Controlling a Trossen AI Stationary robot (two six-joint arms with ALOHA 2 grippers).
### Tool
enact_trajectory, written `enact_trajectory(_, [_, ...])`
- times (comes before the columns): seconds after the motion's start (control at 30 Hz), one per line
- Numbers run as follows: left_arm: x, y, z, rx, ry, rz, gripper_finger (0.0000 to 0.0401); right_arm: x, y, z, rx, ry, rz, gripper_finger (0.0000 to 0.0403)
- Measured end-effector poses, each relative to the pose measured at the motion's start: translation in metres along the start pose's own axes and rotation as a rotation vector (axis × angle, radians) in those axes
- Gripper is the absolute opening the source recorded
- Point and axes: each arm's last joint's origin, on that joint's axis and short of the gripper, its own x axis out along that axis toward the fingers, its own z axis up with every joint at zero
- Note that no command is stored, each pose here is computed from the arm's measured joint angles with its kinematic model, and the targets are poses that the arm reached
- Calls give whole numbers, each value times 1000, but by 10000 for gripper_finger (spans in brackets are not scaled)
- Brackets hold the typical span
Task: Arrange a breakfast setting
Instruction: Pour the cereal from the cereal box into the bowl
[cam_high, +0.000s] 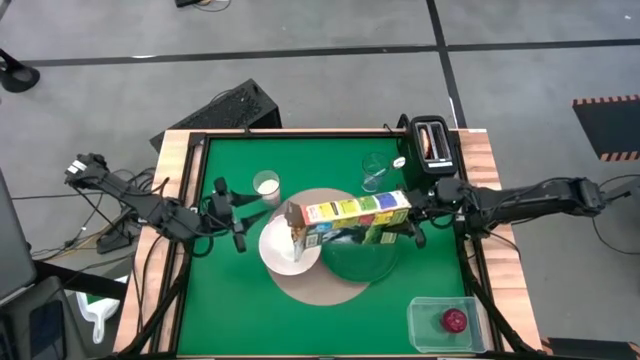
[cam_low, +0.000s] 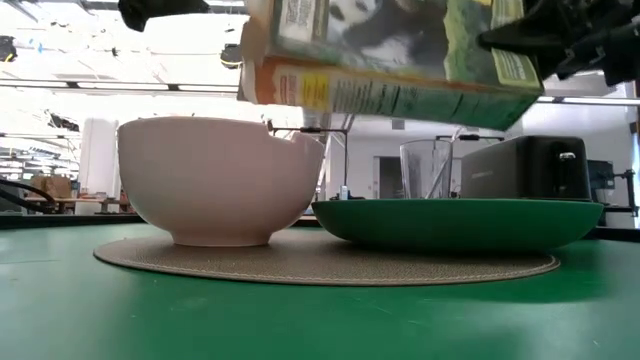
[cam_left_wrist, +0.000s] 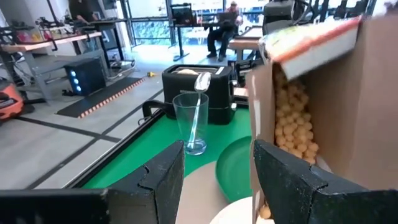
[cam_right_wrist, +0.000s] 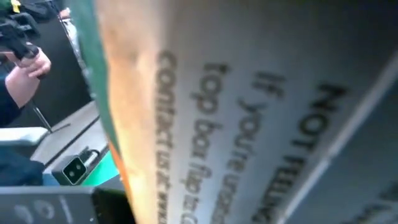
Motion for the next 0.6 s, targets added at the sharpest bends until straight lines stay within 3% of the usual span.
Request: enact_trajectory(0.6, [-4, 5, -3, 3, -8, 1, 180, 18, -3, 28, -4, 163, -54, 230])
